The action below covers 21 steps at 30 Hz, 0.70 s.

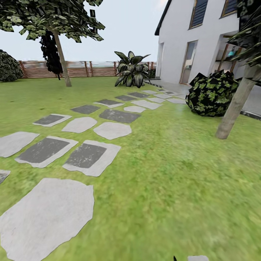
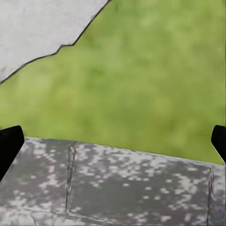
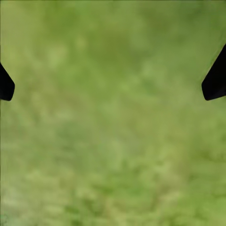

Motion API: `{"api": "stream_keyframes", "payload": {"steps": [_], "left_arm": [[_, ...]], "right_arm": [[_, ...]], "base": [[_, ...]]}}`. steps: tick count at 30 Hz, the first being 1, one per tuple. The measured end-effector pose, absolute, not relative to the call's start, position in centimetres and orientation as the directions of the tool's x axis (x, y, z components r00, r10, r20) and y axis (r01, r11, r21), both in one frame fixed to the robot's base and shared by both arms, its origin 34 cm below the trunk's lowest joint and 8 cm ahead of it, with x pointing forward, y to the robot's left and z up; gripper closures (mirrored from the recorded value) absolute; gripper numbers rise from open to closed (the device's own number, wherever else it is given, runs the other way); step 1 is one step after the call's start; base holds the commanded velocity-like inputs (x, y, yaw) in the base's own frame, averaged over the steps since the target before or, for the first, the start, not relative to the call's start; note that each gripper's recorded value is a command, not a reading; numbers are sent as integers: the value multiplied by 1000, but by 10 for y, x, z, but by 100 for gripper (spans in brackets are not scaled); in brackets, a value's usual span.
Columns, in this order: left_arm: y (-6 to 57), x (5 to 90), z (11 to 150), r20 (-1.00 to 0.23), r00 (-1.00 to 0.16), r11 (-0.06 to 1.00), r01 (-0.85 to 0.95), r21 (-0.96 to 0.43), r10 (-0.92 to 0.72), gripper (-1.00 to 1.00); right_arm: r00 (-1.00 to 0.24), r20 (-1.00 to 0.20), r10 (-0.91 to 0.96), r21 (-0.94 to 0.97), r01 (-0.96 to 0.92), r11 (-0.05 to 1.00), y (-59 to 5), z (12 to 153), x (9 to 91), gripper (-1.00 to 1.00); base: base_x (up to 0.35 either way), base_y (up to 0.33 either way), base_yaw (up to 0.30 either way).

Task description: In the garden, pick up the pesticide atomizer on the floor and spray pesticide onto both trees until each tree trunk is fully covered.

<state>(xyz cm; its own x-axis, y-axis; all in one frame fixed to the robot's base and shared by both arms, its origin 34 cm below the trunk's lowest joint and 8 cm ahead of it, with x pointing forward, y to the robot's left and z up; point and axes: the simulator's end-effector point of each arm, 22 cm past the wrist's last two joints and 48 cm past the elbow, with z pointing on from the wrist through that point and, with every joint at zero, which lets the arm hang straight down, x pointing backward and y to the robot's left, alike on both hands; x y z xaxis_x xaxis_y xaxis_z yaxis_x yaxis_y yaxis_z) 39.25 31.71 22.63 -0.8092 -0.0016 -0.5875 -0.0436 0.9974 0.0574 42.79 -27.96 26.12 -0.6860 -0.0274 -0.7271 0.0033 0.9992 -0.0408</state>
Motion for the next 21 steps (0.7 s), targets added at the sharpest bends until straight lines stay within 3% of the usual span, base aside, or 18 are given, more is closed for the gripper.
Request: {"api": "stream_keyframes", "payload": {"steps": [21], "left_arm": [[318,383,218,-564,-826,997,-47,60,-5,-100]], "right_arm": [[-706,-708,-25,-40,4,999,-279,252,419,-100]], "base": [[273,234,0]]}}
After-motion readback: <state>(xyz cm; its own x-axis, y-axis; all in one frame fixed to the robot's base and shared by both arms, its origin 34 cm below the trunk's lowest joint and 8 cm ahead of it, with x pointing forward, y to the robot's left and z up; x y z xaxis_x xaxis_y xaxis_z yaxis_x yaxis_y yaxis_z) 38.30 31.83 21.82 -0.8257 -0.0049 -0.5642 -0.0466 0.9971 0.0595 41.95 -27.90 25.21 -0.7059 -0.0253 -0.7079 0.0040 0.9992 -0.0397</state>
